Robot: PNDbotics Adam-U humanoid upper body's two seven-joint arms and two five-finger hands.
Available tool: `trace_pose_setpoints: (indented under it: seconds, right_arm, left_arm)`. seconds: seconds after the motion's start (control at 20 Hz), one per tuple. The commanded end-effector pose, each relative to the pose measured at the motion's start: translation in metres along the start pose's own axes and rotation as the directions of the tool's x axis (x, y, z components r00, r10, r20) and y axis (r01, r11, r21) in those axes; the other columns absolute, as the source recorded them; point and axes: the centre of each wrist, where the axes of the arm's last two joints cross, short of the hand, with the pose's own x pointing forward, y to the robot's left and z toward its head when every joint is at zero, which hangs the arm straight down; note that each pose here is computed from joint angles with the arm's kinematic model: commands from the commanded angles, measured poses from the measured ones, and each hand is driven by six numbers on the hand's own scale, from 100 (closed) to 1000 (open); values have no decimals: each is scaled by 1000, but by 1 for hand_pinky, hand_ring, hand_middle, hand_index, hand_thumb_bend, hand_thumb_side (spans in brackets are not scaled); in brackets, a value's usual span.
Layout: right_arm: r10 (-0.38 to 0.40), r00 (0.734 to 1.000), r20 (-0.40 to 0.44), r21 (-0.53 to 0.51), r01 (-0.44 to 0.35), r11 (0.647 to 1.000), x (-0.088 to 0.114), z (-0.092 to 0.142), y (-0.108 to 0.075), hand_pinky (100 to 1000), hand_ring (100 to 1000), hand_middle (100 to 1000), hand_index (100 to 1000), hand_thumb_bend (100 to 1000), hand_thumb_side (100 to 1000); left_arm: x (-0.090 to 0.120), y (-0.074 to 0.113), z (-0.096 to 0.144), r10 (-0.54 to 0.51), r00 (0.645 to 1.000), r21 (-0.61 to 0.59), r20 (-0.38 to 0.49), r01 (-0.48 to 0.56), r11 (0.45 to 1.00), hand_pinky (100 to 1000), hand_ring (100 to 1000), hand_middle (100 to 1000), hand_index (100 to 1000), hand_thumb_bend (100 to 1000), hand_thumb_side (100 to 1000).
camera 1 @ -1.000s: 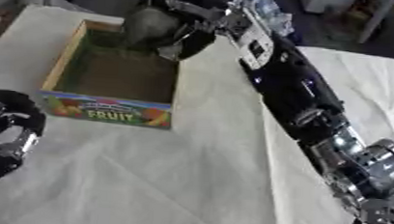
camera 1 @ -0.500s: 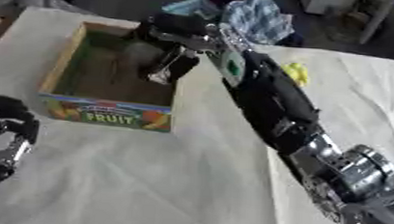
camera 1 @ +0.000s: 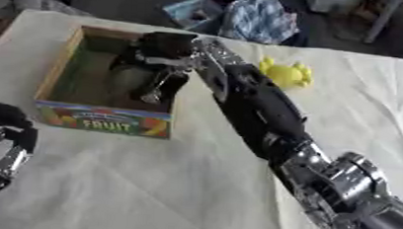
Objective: Pick up objects on the table and place them in the box.
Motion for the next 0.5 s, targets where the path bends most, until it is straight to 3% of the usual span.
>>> trace_pose_setpoints:
  seconds: [0.05, 0.25, 0.5]
  right_arm:
    - [75, 997, 14, -20, -74, 997, 0, -6, -19, 639, 554, 585, 810, 100, 381]
    - [110, 994, 23, -3, -110, 994, 2, -10, -18, 709, 701, 748, 888, 126, 415]
    - [137, 990, 36, 8, -138, 990, 5, -14, -20, 755, 775, 821, 917, 146, 486]
  left_arm:
    - [9, 1, -4, -6, 999, -8, 38, 7, 1000, 538, 626, 566, 656, 333, 100]
    - [9, 1, -4, -6, 999, -8, 38, 7, 1000, 538, 626, 566, 656, 335, 100]
    - [9, 1, -4, -6, 999, -8, 36, 6, 1000, 537, 626, 566, 655, 338, 100]
